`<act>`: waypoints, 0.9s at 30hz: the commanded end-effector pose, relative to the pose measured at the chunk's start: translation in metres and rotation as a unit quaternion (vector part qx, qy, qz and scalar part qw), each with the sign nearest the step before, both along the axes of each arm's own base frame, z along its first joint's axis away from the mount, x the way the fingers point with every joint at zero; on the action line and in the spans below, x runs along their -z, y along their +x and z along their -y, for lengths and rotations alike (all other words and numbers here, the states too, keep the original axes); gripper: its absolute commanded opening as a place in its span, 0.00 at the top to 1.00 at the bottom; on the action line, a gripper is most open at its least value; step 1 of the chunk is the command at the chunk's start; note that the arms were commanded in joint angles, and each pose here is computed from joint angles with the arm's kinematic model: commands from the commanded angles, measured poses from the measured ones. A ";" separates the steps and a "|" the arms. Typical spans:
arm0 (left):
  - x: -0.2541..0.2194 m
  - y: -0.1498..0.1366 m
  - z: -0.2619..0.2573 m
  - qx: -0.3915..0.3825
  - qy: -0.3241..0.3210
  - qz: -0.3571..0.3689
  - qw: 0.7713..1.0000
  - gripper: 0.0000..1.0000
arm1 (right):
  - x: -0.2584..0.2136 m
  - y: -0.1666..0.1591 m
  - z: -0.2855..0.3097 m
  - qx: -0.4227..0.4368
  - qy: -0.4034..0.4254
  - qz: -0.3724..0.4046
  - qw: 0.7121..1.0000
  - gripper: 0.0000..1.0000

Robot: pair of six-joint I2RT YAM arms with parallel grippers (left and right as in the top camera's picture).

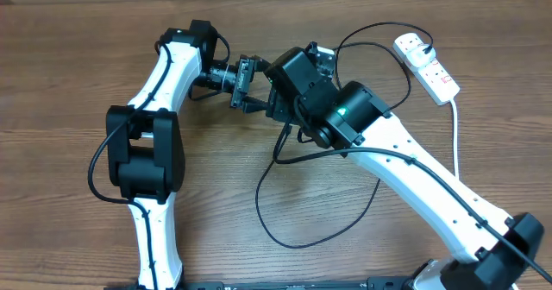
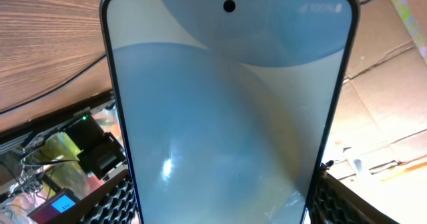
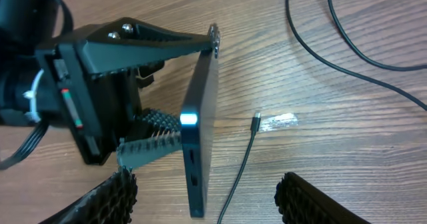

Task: Plug charger to phone and switch on socket
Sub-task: 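Position the right gripper beside the phone's bottom end near the cable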

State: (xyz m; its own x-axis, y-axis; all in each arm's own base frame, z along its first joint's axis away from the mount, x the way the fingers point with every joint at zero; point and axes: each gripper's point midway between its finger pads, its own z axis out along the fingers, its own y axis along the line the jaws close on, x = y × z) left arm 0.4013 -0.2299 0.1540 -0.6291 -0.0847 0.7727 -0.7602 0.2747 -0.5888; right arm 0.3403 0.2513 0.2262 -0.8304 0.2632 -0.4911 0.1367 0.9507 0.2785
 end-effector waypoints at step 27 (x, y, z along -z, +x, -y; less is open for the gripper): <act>-0.007 0.005 0.011 0.008 -0.006 0.025 1.000 0.34 | 0.019 0.024 0.001 0.034 -0.034 0.014 0.999 0.68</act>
